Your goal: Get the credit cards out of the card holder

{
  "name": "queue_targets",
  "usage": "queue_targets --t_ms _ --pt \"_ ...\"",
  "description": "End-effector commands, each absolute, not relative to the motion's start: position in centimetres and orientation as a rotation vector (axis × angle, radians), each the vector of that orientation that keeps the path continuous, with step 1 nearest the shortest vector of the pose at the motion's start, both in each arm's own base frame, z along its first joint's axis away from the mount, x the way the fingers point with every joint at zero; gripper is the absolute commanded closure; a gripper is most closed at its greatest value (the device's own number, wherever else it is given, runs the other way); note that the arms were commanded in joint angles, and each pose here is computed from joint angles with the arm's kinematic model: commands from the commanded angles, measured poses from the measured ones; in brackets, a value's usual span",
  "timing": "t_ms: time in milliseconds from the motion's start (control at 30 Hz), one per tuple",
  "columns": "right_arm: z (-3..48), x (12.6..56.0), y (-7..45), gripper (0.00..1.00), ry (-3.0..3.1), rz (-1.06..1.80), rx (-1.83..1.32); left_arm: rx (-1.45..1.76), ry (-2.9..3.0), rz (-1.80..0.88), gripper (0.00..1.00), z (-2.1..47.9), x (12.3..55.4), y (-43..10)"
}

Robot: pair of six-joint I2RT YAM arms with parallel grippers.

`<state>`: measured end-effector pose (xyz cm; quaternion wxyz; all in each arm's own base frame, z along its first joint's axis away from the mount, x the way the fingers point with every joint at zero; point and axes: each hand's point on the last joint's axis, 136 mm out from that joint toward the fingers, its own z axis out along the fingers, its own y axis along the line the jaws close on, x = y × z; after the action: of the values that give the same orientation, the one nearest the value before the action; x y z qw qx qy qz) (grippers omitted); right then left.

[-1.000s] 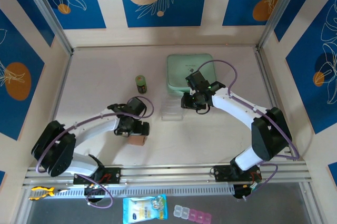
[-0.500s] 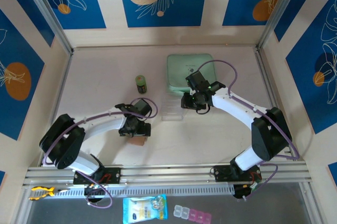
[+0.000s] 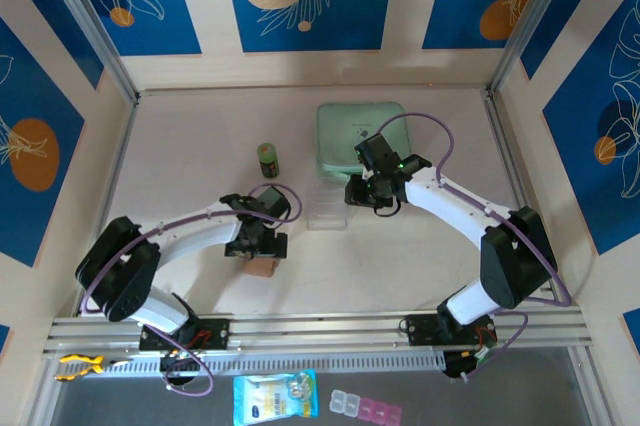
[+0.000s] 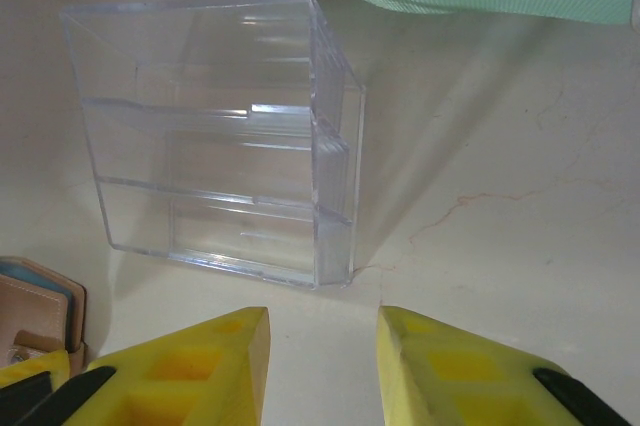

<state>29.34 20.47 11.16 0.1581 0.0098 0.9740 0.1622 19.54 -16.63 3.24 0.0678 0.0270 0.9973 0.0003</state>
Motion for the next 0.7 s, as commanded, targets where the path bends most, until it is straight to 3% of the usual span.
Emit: queue_targets --t_ms 0,267,667 --pt "11.7 28.6 20.1 0.66 2.792 0.474 0.019 0.125 3.024 -0.017 0.03 3.0 19.3 -17.6" --pt "11.8 28.5 20.0 0.66 2.792 0.472 0.017 0.154 3.042 0.051 0.03 2.1 19.0 -17.1" --pt "12.0 28.5 20.0 0.66 2.788 0.475 0.019 0.154 3.04 0.025 0.17 2.0 18.7 -17.1"
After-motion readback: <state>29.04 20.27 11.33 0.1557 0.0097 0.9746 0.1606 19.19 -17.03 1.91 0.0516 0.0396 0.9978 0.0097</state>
